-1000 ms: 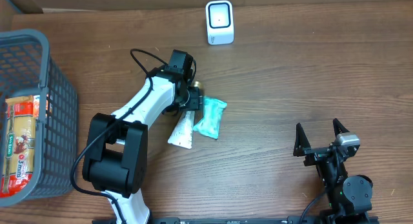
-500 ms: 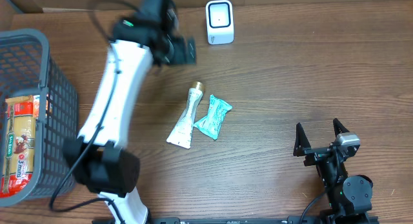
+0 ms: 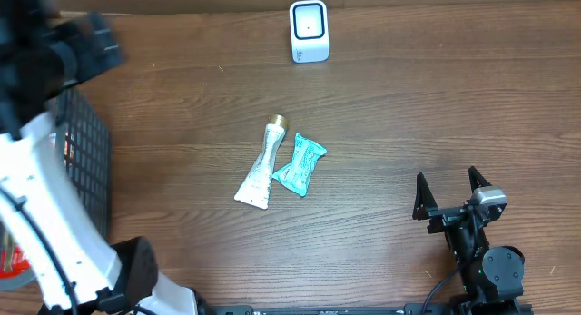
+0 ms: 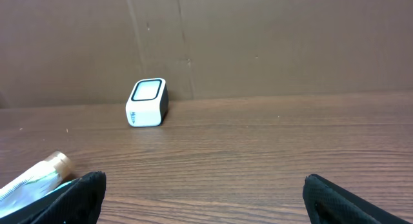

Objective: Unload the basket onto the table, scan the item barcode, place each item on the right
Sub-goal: 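Reach the left gripper into the basket and grasp the Kleenex pack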

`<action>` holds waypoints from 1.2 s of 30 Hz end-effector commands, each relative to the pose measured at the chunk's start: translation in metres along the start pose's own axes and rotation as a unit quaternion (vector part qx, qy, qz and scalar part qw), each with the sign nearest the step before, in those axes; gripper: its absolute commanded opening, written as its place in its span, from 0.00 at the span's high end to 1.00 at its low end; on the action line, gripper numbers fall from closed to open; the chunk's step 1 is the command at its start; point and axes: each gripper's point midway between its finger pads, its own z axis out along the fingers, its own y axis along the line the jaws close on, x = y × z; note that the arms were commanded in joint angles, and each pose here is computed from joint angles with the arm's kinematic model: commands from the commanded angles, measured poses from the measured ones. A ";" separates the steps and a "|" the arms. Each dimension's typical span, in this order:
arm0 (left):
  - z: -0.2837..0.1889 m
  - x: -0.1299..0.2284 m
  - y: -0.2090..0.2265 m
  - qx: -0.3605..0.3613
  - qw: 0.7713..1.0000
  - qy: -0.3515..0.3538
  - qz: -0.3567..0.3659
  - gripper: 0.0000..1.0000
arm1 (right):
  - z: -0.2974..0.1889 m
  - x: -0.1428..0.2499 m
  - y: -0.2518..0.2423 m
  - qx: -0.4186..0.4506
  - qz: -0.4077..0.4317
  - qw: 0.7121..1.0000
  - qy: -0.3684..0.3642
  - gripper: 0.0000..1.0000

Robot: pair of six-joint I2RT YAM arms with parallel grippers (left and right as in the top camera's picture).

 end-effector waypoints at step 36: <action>0.256 0.092 0.202 -0.158 0.972 0.123 0.122 0.31 | 0.000 0.002 -0.002 0.004 0.003 1.000 -0.002 0.00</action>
